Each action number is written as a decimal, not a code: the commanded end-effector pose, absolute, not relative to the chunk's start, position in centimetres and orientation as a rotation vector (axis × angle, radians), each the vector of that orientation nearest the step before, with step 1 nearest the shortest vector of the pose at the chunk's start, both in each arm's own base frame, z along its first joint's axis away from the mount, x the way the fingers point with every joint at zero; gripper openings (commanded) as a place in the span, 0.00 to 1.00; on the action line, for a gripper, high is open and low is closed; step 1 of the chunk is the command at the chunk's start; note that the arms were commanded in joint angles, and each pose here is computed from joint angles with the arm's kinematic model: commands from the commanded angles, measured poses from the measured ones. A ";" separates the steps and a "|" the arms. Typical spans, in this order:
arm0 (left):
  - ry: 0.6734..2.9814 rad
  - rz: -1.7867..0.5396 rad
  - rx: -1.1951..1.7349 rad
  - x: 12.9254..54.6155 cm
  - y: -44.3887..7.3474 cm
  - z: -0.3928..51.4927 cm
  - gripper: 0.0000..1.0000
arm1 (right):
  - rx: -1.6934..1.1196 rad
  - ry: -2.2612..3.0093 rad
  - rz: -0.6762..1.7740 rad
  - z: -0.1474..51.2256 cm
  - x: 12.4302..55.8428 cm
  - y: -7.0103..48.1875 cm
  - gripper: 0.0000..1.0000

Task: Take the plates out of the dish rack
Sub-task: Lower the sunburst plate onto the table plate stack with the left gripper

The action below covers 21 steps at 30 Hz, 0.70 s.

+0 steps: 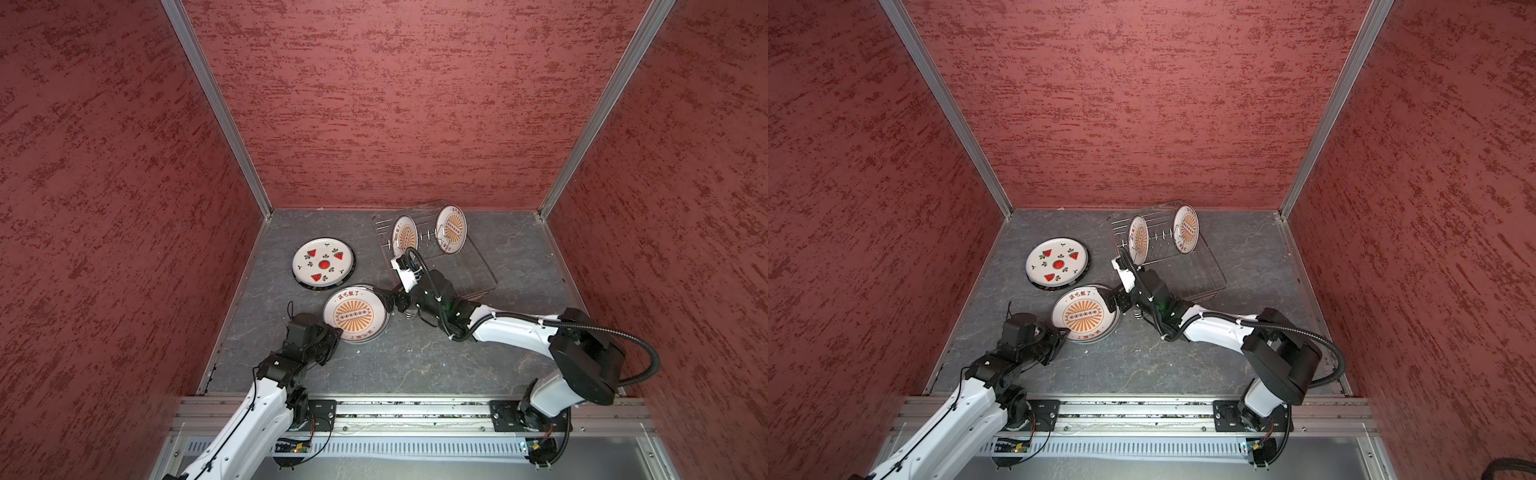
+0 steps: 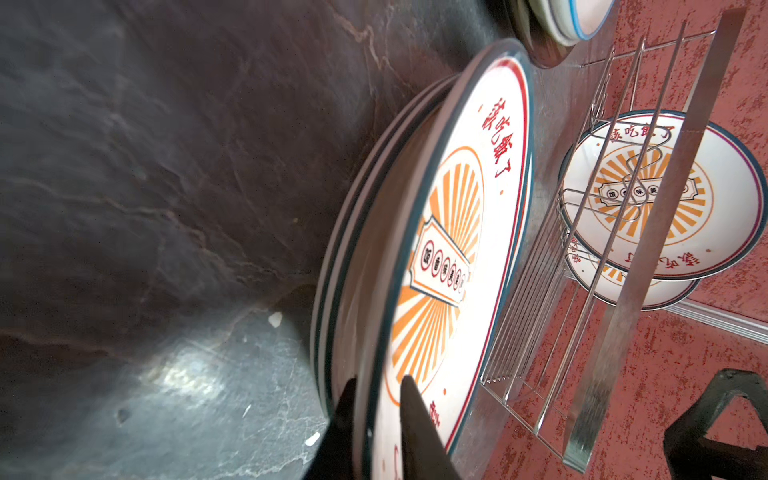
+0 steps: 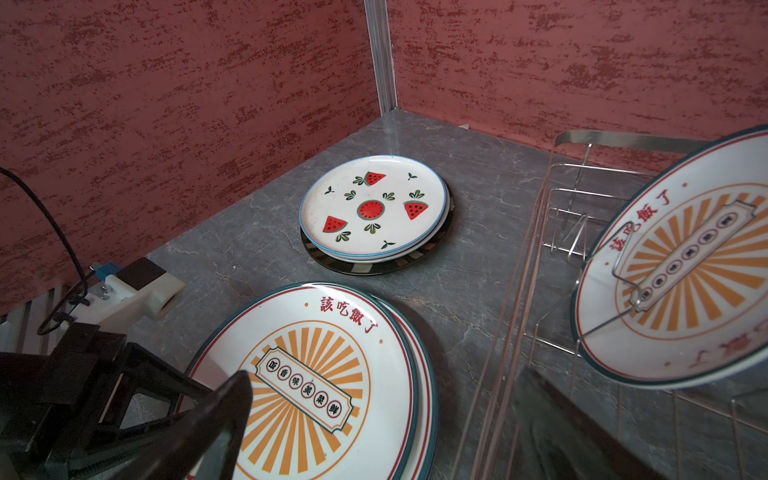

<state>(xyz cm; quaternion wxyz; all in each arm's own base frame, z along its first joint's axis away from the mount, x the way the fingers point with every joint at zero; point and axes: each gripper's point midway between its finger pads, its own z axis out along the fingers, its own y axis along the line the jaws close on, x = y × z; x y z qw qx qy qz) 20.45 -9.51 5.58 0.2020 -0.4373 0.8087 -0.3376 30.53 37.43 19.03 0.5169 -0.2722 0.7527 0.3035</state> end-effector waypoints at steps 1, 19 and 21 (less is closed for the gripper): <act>2.207 -0.925 -1.198 21.3 -9.3 7.1 0.25 | -0.648 1.780 0.695 20.1 31.1 37.9 0.99; 2.247 -0.846 -1.174 21.3 -9.5 7.0 0.56 | -0.645 1.782 0.665 20.2 31.2 37.6 0.99; 2.246 -0.830 -1.168 21.3 -9.4 7.1 0.60 | -0.644 1.782 0.662 20.2 31.3 37.6 0.99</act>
